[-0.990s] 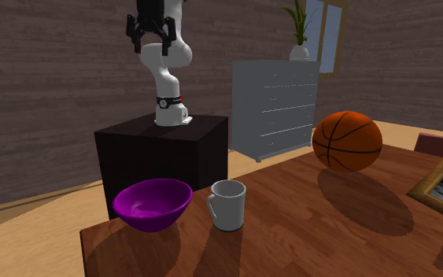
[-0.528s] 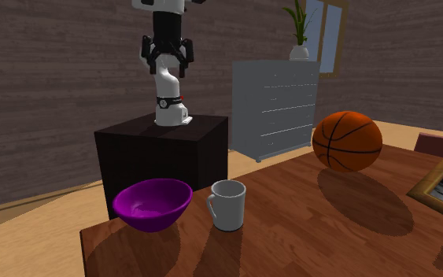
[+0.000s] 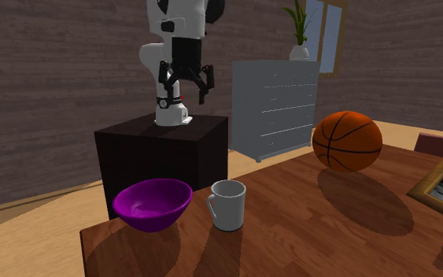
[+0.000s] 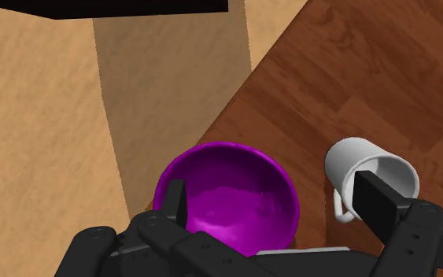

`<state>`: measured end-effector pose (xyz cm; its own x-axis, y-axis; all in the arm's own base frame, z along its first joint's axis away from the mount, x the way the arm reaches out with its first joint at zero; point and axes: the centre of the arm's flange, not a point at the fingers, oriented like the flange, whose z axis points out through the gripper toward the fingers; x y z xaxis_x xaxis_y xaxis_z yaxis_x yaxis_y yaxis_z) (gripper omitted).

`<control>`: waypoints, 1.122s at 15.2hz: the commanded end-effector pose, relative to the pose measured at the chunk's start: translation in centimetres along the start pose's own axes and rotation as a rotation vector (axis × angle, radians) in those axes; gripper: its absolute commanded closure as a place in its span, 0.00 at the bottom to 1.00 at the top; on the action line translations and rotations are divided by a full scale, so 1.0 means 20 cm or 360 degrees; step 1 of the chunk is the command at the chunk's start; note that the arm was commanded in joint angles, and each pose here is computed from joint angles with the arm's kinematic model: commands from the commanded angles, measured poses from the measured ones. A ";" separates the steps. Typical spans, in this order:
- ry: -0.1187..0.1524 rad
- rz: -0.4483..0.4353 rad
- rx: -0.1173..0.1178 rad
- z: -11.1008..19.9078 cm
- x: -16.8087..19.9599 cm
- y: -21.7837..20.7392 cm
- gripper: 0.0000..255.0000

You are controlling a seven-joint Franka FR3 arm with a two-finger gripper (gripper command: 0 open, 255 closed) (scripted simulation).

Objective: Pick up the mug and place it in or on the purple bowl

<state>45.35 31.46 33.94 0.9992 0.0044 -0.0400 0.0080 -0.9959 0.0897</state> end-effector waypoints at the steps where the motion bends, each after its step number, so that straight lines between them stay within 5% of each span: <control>1: -0.0006 0.0000 0.0002 0.10 0.05 -0.09 0.00; 17: -0.0054 -0.0008 0.0018 0.72 0.44 -0.85 0.00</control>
<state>52.87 46.08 18.83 0.9974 0.0074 -0.0718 0.0129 -0.9969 0.0771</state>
